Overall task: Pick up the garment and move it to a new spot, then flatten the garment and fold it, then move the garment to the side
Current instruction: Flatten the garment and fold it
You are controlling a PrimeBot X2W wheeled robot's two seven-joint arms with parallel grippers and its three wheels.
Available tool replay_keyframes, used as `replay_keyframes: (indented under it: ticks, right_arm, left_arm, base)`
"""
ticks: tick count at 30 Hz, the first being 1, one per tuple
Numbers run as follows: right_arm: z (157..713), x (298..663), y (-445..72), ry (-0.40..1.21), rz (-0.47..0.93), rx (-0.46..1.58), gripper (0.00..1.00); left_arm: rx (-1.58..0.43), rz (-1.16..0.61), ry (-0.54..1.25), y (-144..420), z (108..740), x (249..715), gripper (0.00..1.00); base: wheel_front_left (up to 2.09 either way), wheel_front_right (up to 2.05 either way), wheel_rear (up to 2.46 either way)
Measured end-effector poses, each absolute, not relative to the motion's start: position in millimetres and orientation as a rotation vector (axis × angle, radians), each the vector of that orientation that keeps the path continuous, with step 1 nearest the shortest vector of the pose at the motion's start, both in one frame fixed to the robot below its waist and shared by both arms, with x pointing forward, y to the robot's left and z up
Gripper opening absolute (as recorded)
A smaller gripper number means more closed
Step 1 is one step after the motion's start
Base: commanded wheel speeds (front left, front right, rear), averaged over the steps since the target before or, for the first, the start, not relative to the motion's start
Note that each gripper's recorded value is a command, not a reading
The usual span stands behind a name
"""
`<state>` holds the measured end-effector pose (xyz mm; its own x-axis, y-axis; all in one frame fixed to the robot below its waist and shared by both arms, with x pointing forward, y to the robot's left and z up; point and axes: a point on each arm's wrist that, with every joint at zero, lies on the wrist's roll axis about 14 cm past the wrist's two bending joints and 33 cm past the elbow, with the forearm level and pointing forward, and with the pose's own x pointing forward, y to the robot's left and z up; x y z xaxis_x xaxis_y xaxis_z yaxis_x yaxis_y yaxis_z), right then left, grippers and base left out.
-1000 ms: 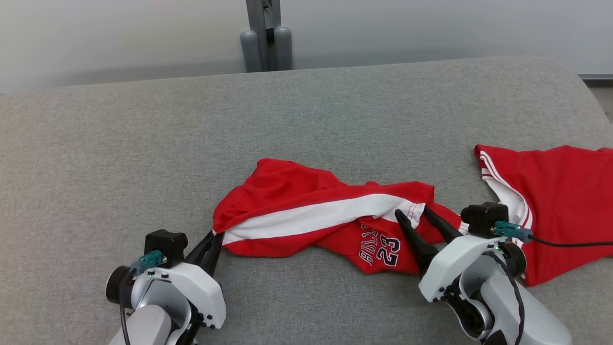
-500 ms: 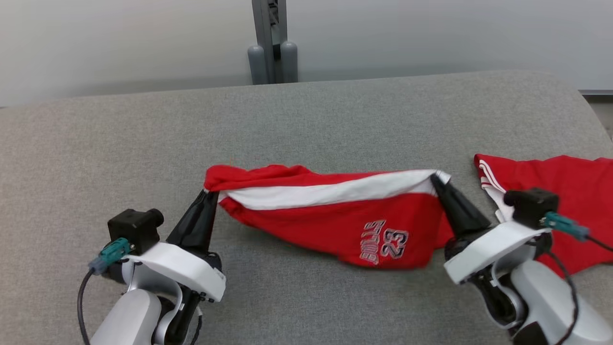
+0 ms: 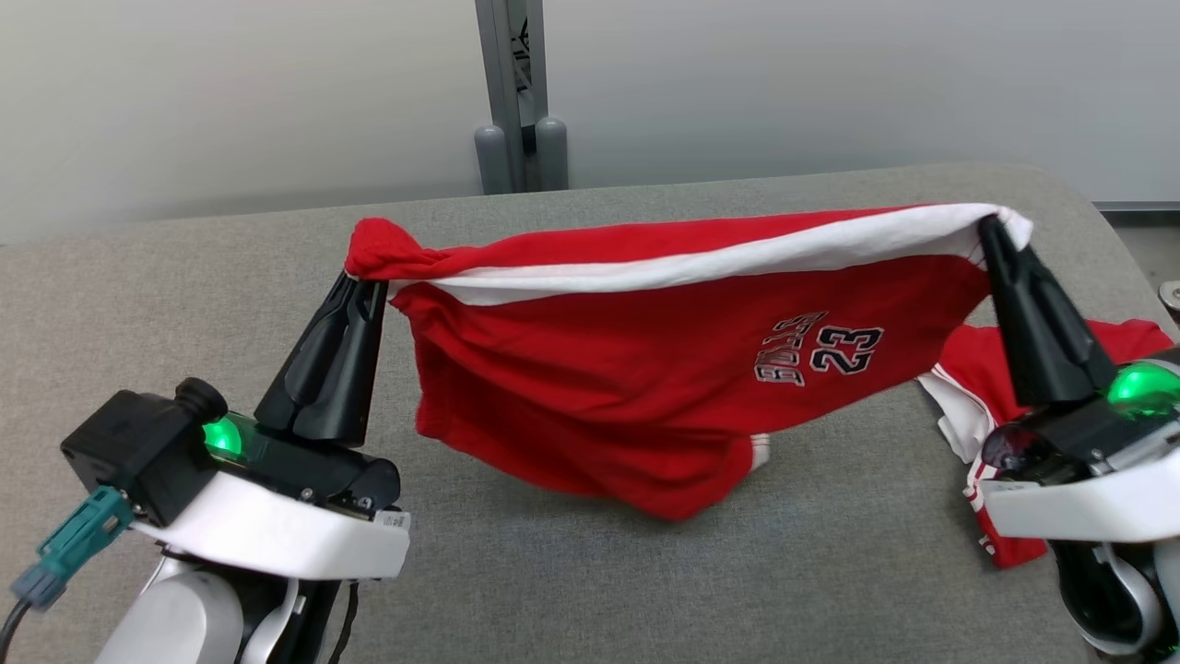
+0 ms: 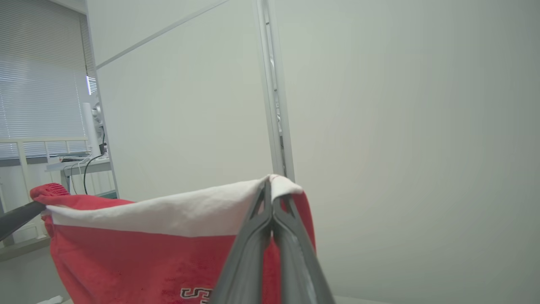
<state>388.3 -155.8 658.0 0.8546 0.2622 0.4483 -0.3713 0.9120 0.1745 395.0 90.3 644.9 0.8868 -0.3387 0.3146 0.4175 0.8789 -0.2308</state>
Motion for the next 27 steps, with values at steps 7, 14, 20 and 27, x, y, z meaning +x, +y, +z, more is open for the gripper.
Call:
replay_keyframes:
  ticks: [7, 14, 20, 27]
  right_arm:
    - [699, 362, -152, -0.539, 0.328, 0.246, 0.00]
    - [707, 367, -147, -0.553, 0.331, 0.215, 0.00]
    - [704, 409, -143, -0.520, 0.351, 0.205, 0.00]
    - [702, 485, -134, -0.467, 0.394, 0.178, 0.00]
  left_arm:
    - [-0.269, -0.426, -0.338, 87, 675, 376, 0.00]
    - [-0.240, -0.424, -0.339, 86, 676, 382, 0.00]
    - [-0.198, -0.434, -0.342, 84, 675, 422, 0.00]
    - [-0.215, -0.449, -0.360, 79, 682, 499, 0.00]
  base:
    - [0.00, 0.00, 0.00]
    - [0.00, 0.00, 0.00]
    - [0.00, 0.00, 0.00]
    - [0.00, 0.00, 0.00]
